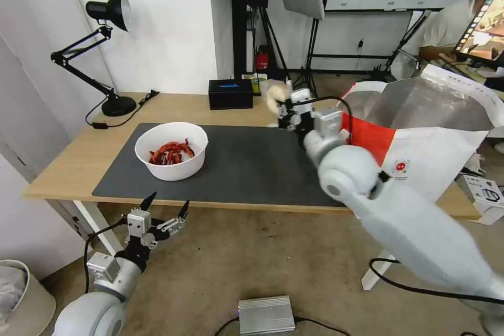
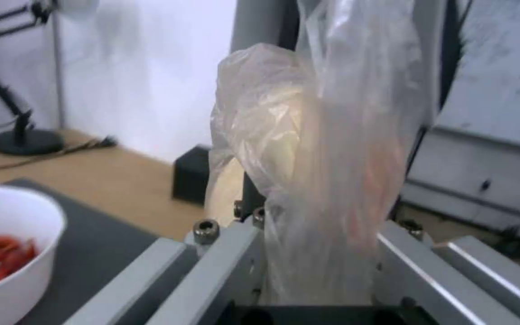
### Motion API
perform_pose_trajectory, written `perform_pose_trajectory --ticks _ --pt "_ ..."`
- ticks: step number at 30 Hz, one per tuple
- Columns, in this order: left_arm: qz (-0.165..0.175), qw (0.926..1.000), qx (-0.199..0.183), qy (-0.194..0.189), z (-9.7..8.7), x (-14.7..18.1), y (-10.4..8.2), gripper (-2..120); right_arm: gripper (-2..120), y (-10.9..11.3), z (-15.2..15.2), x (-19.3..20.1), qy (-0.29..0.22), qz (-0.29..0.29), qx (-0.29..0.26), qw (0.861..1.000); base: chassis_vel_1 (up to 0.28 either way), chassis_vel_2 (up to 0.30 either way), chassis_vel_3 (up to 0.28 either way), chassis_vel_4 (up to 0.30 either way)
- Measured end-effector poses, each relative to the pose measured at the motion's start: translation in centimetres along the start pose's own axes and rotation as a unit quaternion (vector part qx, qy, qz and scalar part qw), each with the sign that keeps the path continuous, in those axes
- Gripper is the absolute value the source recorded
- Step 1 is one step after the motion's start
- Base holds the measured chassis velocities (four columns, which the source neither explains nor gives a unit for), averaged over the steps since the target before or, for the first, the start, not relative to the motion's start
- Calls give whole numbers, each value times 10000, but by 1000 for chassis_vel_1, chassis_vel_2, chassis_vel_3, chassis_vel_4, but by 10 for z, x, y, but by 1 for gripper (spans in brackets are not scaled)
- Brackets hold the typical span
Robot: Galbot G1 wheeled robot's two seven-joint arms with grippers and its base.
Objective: Pick up the trash from the table and place it into the takeout bag.
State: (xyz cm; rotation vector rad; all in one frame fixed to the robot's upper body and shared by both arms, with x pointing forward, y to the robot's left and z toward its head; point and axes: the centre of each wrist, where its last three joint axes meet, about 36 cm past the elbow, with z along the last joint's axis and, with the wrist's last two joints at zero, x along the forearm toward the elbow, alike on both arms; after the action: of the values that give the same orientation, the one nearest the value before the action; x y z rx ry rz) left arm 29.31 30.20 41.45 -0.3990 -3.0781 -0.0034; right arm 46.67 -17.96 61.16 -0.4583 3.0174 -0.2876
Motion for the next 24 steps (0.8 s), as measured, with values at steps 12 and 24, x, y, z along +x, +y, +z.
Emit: perform_pose_trajectory --ticks 12,24 --pt "-22 10000 -14 -78 -8 6 -6 100 3 -40 -16 49 -493 651 364 9960 0 0 0 0" --pt "41 9999 -9 -140 -12 8 -14 100 3 -71 -2 74 -190 1307 457 9902 0 0 0 0"
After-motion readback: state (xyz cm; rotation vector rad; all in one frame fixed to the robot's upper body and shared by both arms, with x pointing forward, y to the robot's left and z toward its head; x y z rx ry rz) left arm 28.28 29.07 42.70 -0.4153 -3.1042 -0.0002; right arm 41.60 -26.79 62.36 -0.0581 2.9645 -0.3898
